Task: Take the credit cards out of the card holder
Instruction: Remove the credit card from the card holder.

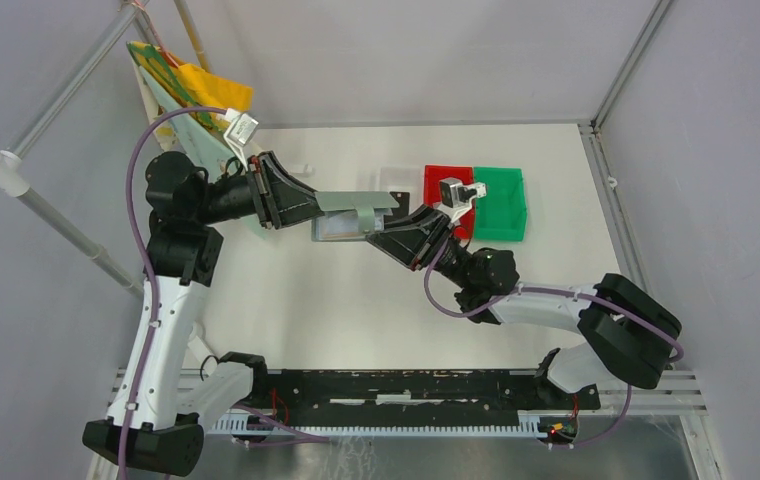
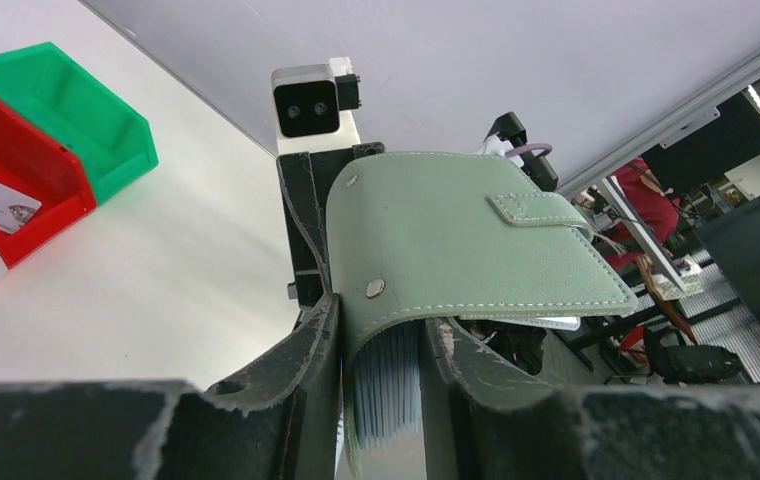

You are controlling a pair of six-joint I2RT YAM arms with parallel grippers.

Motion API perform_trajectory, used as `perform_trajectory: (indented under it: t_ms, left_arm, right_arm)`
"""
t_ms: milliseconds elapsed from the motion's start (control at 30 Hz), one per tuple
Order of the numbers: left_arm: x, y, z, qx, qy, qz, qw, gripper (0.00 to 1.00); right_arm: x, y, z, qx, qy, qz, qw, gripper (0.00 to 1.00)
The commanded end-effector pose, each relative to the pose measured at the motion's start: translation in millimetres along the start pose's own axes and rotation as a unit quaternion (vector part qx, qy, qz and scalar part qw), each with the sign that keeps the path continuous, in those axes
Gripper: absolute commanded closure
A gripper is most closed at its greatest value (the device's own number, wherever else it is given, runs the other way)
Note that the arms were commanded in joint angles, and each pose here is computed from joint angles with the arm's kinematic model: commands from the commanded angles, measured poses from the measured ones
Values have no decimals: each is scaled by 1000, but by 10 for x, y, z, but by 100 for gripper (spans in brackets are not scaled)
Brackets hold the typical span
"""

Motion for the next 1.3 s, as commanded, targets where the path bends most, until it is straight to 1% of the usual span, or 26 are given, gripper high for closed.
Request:
perform_trajectory:
  t_ms: [0, 100, 300, 367, 433, 467, 533, 567, 600, 633, 667, 700, 733, 767, 800, 833, 867, 900, 933, 967, 1000, 1067, 1167, 1200, 1267]
  left_arm:
    - [-6, -45, -240, -30, 43, 4, 999, 98]
    - [-20, -52, -251, -32, 43, 6, 999, 98]
    - [-51, -55, -221, -32, 41, 10, 999, 98]
    - [-71, -57, -189, -31, 49, 12, 998, 98]
    - [-104, -65, -120, -22, 60, 18, 998, 97]
    - [-142, -73, -52, -10, 59, 25, 998, 92]
    - [-196, -95, 73, 15, 87, 38, 995, 63]
    - [-228, -115, 146, 32, 105, 48, 993, 51]
    - [-244, -137, 206, 49, 129, 55, 989, 38]
    - [-252, -155, 261, 64, 150, 60, 985, 23]
    - [-252, -171, 294, 74, 168, 63, 981, 13]
    - [-250, -189, 325, 84, 192, 66, 976, 8]
    - [-255, -205, 342, 89, 210, 68, 971, 4]
    - [-271, -223, 351, 92, 231, 71, 966, 1]
    - [-280, -241, 374, 99, 250, 72, 960, 1]
    - [-278, -254, 384, 106, 263, 70, 956, 0]
    - [-282, -268, 408, 111, 282, 72, 950, 0]
    - [-305, -289, 439, 116, 297, 77, 944, 0]
    - [-323, -310, 483, 128, 306, 77, 940, 0]
    - [-323, -323, 558, 145, 312, 73, 936, 0]
    - [-327, -338, 628, 158, 321, 70, 931, 0]
    - [-304, -367, 767, 191, 337, 49, 920, 0]
    - [-310, -407, 931, 229, 346, 14, 910, 0]
    - [-330, -413, 971, 232, 345, 11, 909, 0]
    - [-368, -412, 1010, 232, 336, 10, 913, 0]
  right_arm:
    - [416, -57, 337, 68, 16, -138, 988, 84]
    - [437, -57, 319, 57, 13, -150, 987, 81]
    - [491, 49, 343, 62, 11, -167, 984, 76]
    - [520, 86, 376, 74, 14, -176, 982, 76]
    - [546, 102, 403, 84, 18, -183, 979, 78]
    - [556, 98, 417, 86, 18, -185, 979, 82]
    - [549, 99, 428, 82, 9, -177, 981, 89]
    - [527, 104, 411, 69, -1, -165, 984, 93]
    - [486, 113, 380, 52, -13, -145, 988, 98]
    - [444, 131, 339, 26, -31, -117, 992, 100]
    - [371, 146, 267, -3, -53, -81, 995, 100]
    - [291, 159, 160, -51, -85, -28, 995, 100]
    - [243, 155, 64, -93, -131, 20, 987, 100]
    - [169, 118, -84, -148, -163, 81, 972, 100]
    - [137, 62, -196, -195, -198, 135, 951, 100]
    - [138, 6, -277, -233, -225, 174, 930, 100]
    - [154, -82, -365, -276, -256, 220, 900, 100]
    - [157, -150, -421, -299, -278, 256, 876, 100]
    - [196, -224, -475, -330, -302, 290, 846, 100]
    - [240, -314, -530, -369, -321, 329, 808, 100]
    - [270, -376, -569, -391, -334, 359, 779, 100]
    - [307, -527, -661, -426, -365, 432, 706, 100]
    - [431, -749, -730, -486, -403, 497, 595, 100]
    - [456, -778, -741, -495, -409, 512, 570, 100]
    - [493, -788, -743, -504, -424, 527, 537, 100]
Point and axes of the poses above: each gripper's point midway between its finger pads, its own y axis out along the fingers, its own z axis along the line the jaws close on, x = y × z, the point moved 6 cm from there along -y, back along the fingers, and after that the axes turned 12 degrees about -y, right-handed, at the moved point
